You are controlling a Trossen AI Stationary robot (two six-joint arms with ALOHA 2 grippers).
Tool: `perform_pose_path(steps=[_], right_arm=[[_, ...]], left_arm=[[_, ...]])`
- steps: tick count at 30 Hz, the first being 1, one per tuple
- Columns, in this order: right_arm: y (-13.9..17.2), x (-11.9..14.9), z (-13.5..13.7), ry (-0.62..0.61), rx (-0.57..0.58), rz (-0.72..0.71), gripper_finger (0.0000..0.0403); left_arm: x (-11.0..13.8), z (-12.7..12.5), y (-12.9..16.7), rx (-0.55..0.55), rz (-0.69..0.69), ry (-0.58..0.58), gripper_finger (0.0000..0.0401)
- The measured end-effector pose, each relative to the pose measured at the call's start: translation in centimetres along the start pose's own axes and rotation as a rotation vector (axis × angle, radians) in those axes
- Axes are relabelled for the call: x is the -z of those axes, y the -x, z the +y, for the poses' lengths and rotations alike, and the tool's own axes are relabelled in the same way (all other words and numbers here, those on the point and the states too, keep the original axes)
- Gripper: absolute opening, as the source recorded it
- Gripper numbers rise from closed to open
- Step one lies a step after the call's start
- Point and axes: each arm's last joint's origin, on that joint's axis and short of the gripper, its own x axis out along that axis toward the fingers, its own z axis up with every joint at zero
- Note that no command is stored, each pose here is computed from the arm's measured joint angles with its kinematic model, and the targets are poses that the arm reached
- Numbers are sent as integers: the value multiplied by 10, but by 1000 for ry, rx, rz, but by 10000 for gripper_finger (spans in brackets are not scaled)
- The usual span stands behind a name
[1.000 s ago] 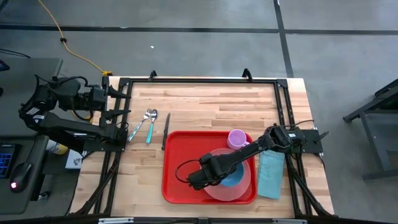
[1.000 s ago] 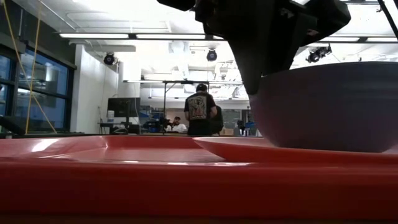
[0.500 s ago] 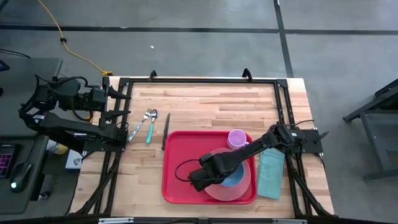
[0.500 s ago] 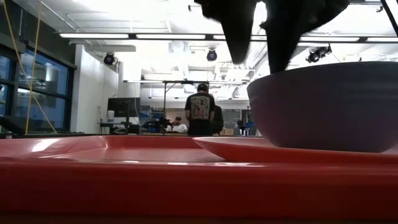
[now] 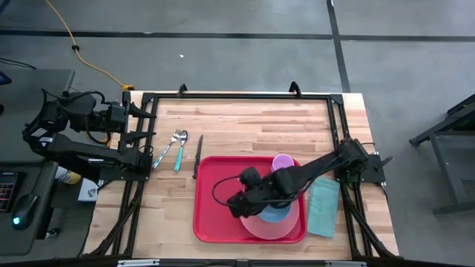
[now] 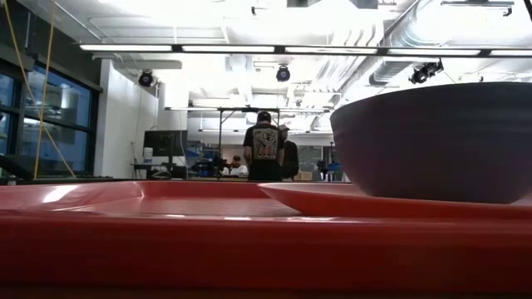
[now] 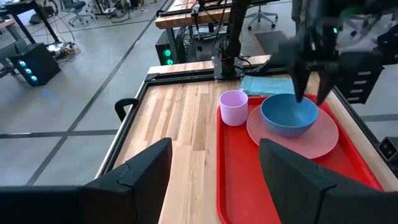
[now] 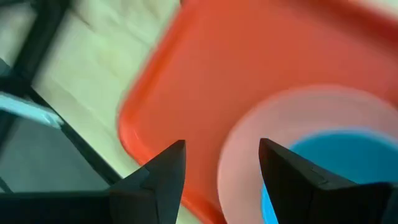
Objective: Set up tray
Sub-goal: Put the blue napkin into the pink serving tray
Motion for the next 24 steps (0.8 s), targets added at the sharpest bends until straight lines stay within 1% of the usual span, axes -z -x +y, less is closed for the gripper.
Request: perform_pose_path(steps=[7, 11, 17, 21, 24], right_arm=[[44, -20, 0, 64, -110, -255, 182], [67, -29, -5, 99, -130, -357, 182], [94, -37, -14, 132, -143, -435, 181], [108, -40, -21, 157, -142, -450, 181], [117, -41, -29, 170, -120, -453, 181]], left_arm=[[0, 0, 0, 0, 0, 0, 273], [0, 0, 0, 0, 0, 0, 273], [0, 0, 0, -1, 0, 0, 273], [0, 0, 0, -1, 0, 0, 273], [0, 0, 0, -1, 1, 1, 273]])
